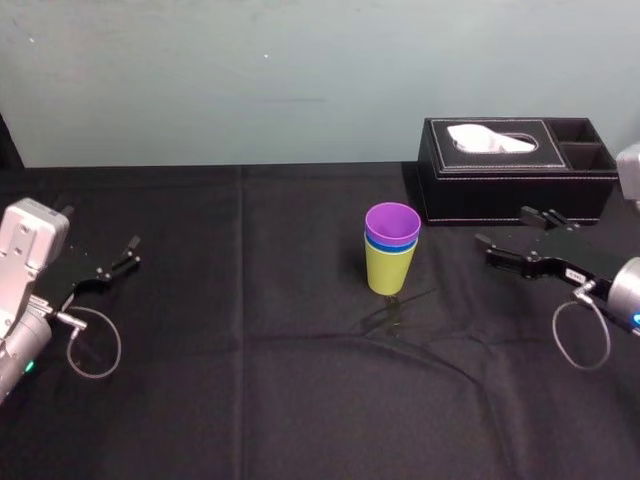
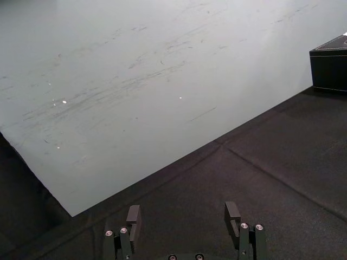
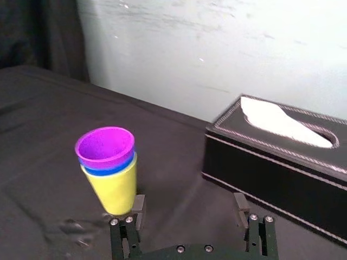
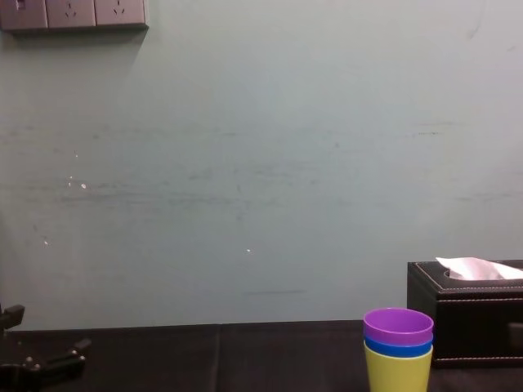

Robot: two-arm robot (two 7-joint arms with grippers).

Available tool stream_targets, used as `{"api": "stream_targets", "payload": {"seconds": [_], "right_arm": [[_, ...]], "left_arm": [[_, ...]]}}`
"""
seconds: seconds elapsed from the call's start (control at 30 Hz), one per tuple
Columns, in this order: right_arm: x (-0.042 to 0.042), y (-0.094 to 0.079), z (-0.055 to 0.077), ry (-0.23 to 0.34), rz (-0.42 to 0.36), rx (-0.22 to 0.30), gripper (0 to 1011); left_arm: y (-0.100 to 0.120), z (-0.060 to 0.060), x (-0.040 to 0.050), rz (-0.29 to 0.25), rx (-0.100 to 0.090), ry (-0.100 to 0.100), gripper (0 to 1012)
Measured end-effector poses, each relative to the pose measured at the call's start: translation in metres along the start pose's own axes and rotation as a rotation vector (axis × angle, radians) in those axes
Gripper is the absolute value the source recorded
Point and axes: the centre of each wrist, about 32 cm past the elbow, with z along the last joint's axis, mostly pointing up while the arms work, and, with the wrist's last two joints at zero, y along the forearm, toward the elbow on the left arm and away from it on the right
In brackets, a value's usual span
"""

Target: Stack the three plastic cups sequentially using one hand.

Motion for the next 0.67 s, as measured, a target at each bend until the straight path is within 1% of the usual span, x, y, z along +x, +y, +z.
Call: {"api": "stream_targets", "payload": {"seconds": [0.03,0.17,0.67], "right_arm": [[0.0032,-0.001,-0.005,0.011,-0.008,-0.006,1004],[0.0104,-0.002,-0.016,0.039,-0.018,-0.021,1004],[0.0081,-0.002,-0.012,0.031,-0.012,-0.013,1004]], "left_arm": [[0.000,0.000,0.0000,0.000,0.000,0.000,1012],[0.000,0.000,0.0000,0.000,0.000,0.000,1011],[0.000,0.000,0.0000,0.000,0.000,0.000,1011]]}}
